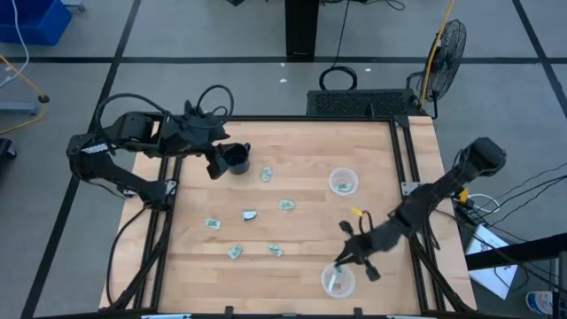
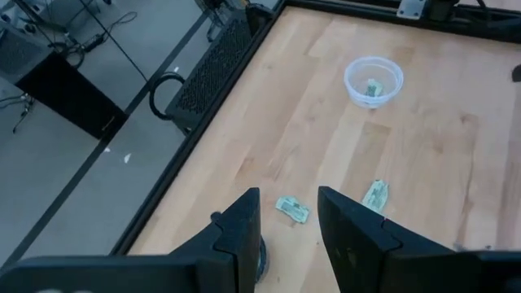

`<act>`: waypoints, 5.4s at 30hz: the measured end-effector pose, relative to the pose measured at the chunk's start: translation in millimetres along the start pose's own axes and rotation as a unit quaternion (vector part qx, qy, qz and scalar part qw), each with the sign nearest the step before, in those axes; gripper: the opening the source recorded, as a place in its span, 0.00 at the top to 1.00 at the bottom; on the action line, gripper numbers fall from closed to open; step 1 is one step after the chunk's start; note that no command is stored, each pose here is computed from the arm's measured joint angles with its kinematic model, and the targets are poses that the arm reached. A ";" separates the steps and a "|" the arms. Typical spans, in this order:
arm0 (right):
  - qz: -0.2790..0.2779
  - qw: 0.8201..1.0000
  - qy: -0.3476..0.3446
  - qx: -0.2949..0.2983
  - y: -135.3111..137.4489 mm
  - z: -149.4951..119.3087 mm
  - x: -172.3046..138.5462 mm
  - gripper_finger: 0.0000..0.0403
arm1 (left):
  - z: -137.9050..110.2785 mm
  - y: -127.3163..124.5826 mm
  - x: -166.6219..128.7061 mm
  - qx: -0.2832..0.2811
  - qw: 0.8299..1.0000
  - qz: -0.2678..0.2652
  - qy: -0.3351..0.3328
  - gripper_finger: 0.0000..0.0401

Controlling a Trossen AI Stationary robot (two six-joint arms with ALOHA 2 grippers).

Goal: Pick and place Stevia / Truvia into bins
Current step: Put the light green stevia packet into the bottom transparent container, then put the light green stevia packet into the top transparent container

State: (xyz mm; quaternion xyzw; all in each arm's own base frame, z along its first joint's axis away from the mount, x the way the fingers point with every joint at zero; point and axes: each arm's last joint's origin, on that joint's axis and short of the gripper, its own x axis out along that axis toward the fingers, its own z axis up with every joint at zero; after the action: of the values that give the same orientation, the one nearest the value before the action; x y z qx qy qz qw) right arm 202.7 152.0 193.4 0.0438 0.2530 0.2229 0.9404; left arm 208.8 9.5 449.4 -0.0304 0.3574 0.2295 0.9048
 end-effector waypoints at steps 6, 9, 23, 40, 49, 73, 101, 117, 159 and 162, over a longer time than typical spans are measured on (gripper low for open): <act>-0.023 0.997 0.062 0.030 11.5 -26.4 20.0 0.99 | -4.0 -9.7 5.2 0.001 1.000 -0.012 0.003 0.67; -0.037 0.994 0.097 0.025 11.6 -30.7 31.0 0.99 | -8.2 -14.7 8.8 0.010 1.000 -0.016 0.012 0.67; -0.046 0.987 0.142 0.062 15.4 -27.6 41.1 0.88 | -17.6 -21.0 21.4 0.032 0.999 0.007 0.027 0.67; -0.050 0.997 0.059 0.015 7.6 6.8 15.8 0.79 | -16.9 -20.7 21.5 0.032 0.999 0.015 0.021 0.67; -0.217 0.972 0.020 -0.087 -41.2 28.9 -2.2 0.78 | -41.7 -14.6 20.8 0.060 0.985 0.040 0.157 0.67; -0.212 0.975 0.066 -0.019 -181.7 -14.4 53.9 0.71 | -182.0 -29.5 97.7 -0.010 1.000 -0.014 0.002 0.67; -0.276 0.949 0.143 -0.058 -205.7 -24.0 82.1 0.91 | -184.4 -35.5 105.7 0.006 0.998 -0.054 -0.020 0.67; -0.408 0.899 0.146 -0.063 -145.7 46.0 -20.2 0.99 | -184.4 -35.5 105.7 -0.004 0.998 -0.054 -0.019 0.67; -0.378 0.897 0.225 0.044 -152.2 -48.6 -77.1 0.99 | -172.3 -37.7 104.3 0.029 0.995 -0.040 -0.086 0.67; -0.358 0.903 0.230 0.054 -157.5 -50.4 -78.3 0.99 | -172.3 -37.7 104.3 0.040 0.995 -0.040 -0.086 0.67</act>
State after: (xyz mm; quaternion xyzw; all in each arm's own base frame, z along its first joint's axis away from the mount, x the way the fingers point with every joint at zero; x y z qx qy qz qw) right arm 179.7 -25.4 154.6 -0.0513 0.4730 -0.1389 0.8685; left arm 182.9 -20.9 248.5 0.0118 0.2853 0.1807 0.9412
